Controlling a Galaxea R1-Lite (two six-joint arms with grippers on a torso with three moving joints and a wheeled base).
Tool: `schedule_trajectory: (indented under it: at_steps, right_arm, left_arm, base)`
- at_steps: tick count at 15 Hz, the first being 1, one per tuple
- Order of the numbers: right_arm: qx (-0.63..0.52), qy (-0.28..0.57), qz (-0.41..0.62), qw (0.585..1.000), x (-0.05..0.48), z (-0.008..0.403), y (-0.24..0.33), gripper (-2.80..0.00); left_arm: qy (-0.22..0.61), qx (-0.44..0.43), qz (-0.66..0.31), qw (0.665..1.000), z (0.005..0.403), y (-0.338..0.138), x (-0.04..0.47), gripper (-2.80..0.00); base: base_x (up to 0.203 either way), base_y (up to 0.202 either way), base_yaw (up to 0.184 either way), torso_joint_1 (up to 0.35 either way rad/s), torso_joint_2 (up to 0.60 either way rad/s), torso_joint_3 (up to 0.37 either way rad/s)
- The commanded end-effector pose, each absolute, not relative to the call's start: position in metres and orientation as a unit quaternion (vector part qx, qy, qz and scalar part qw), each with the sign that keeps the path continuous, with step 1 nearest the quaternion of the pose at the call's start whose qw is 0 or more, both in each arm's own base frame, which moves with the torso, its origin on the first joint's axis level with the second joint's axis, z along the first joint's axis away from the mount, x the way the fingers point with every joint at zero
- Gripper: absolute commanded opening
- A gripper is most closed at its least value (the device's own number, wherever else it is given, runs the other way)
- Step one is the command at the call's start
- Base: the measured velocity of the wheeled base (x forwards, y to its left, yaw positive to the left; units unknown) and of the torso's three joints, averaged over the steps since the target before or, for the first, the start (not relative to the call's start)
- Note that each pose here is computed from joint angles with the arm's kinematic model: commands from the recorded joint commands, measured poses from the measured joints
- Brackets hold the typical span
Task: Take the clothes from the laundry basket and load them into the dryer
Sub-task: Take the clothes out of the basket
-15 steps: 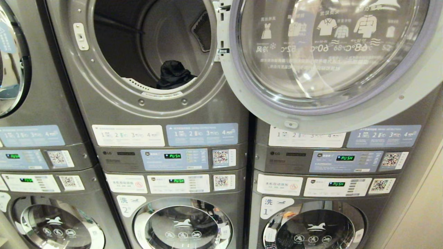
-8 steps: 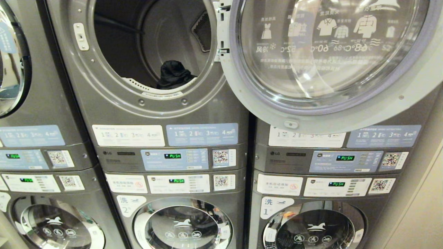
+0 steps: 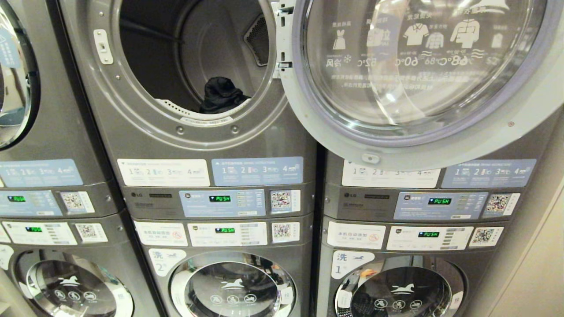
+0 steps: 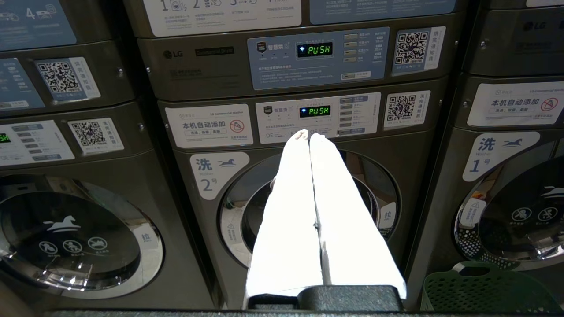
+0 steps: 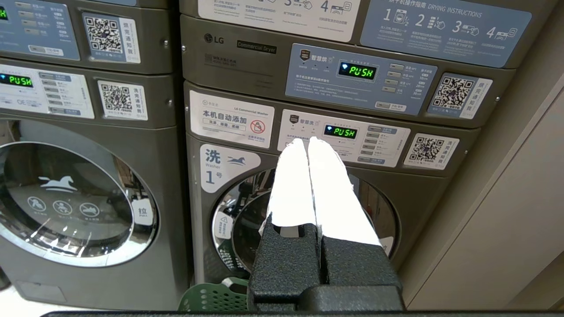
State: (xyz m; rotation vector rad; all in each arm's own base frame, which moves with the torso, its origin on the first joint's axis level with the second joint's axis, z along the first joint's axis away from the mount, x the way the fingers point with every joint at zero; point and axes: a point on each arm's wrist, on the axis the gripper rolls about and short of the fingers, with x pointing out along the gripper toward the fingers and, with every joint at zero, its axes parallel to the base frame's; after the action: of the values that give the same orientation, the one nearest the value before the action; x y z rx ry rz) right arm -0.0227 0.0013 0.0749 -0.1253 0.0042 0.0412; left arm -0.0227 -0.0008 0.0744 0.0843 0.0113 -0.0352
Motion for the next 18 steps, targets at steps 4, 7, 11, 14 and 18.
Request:
schedule_trajectory:
  at_steps: [4, 7, 11, 14, 18]
  right_arm:
    - [-0.064, 0.002, 0.024, 0.998, -0.0228, 0.0748, 0.0015, -2.80]
    - [-0.064, 0.003, 0.021, 0.998, -0.0228, 0.0747, 0.0013, -2.80]
    - [-0.061, 0.003, 0.019, 0.998, -0.0228, 0.0747, 0.0012, -2.80]
    - [-0.034, 0.001, 0.017, 0.999, -0.0228, 0.0752, 0.0012, -2.80]
    - [-0.010, 0.000, 0.002, 1.000, -0.0228, 0.0755, 0.0005, -2.80]
  left_arm:
    - [0.004, 0.041, -0.018, 0.999, 0.0745, -0.0008, -0.0228, -2.80]
    - [0.004, 0.042, -0.018, 0.999, 0.0743, -0.0008, -0.0228, -2.80]
    - [0.005, 0.028, -0.015, 0.999, 0.0742, -0.0007, -0.0227, -2.80]
    - [0.004, 0.008, -0.001, 1.000, 0.0744, 0.0000, -0.0227, -2.80]
    - [0.004, 0.008, -0.001, 1.000, 0.0743, 0.0000, -0.0227, -2.80]
  base:
    - [0.000, 0.000, 0.000, 0.000, 0.00, 0.000]
    - [0.000, 0.000, 0.000, 0.000, 0.00, 0.000]
    - [0.000, 0.000, 0.000, -0.040, 0.09, 0.048]
    - [0.000, 0.000, 0.000, -0.049, 0.11, 0.059]
    - [0.000, 0.000, 0.000, -0.059, 0.13, 0.074]
